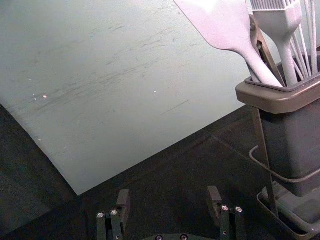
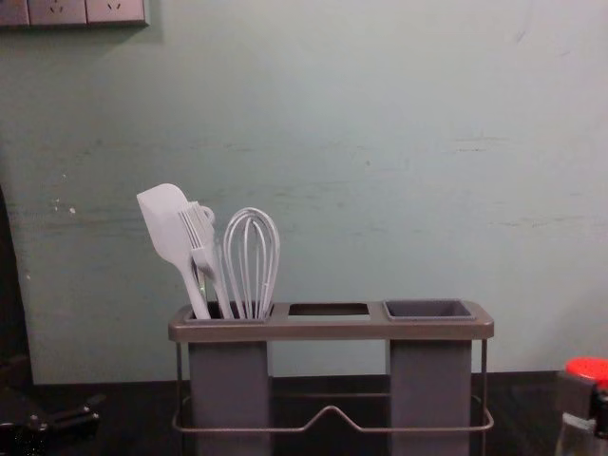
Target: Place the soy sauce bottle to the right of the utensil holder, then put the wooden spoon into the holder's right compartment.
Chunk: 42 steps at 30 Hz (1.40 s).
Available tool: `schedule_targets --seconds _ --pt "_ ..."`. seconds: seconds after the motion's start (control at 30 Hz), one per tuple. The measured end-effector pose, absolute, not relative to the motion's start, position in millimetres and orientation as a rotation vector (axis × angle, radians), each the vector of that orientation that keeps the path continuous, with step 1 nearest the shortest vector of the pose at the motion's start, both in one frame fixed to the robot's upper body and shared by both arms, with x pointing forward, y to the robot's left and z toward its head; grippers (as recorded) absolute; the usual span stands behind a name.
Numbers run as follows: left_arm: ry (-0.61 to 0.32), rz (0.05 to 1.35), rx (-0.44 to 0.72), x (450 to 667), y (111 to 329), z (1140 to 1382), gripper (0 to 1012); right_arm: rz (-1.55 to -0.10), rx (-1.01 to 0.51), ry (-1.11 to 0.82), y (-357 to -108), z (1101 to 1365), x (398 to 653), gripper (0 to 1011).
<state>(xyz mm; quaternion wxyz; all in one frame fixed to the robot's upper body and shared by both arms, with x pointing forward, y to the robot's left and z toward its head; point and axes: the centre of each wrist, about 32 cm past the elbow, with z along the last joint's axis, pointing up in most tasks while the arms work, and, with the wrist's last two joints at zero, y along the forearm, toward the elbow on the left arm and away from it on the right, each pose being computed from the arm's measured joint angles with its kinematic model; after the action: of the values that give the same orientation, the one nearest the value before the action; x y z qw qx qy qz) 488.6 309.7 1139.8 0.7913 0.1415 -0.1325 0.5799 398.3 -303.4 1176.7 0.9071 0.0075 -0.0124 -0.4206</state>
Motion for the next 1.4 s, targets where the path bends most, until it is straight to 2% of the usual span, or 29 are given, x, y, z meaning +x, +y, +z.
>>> schedule_targets --seconds 0.37,0.6,0.73,0.77,0.93,1.1,1.4 --pt "-0.285 1.248 0.305 489 310 1140 1005 -0.855 -0.004 -0.033 -296 1174 408 998" --pt "-0.285 1.248 0.304 489 310 1140 1005 -0.851 -0.007 -0.043 -294 1173 408 862" --pt "-0.285 1.248 0.304 489 310 1140 1005 -0.852 -0.012 -0.043 -294 1173 407 734" --pt "-0.285 1.248 0.304 489 310 1140 1005 -0.852 -0.013 -0.043 -294 1173 407 734" --pt "-0.285 1.248 0.304 489 310 1140 1005 -0.854 -0.019 -0.044 -295 1174 406 536" --pt "-0.285 1.248 0.304 489 310 1140 1005 -0.854 -0.022 -0.045 -296 1176 405 399" --pt "-0.285 1.248 0.304 489 310 1140 1005 -0.861 0.001 -0.083 -302 1196 402 392"
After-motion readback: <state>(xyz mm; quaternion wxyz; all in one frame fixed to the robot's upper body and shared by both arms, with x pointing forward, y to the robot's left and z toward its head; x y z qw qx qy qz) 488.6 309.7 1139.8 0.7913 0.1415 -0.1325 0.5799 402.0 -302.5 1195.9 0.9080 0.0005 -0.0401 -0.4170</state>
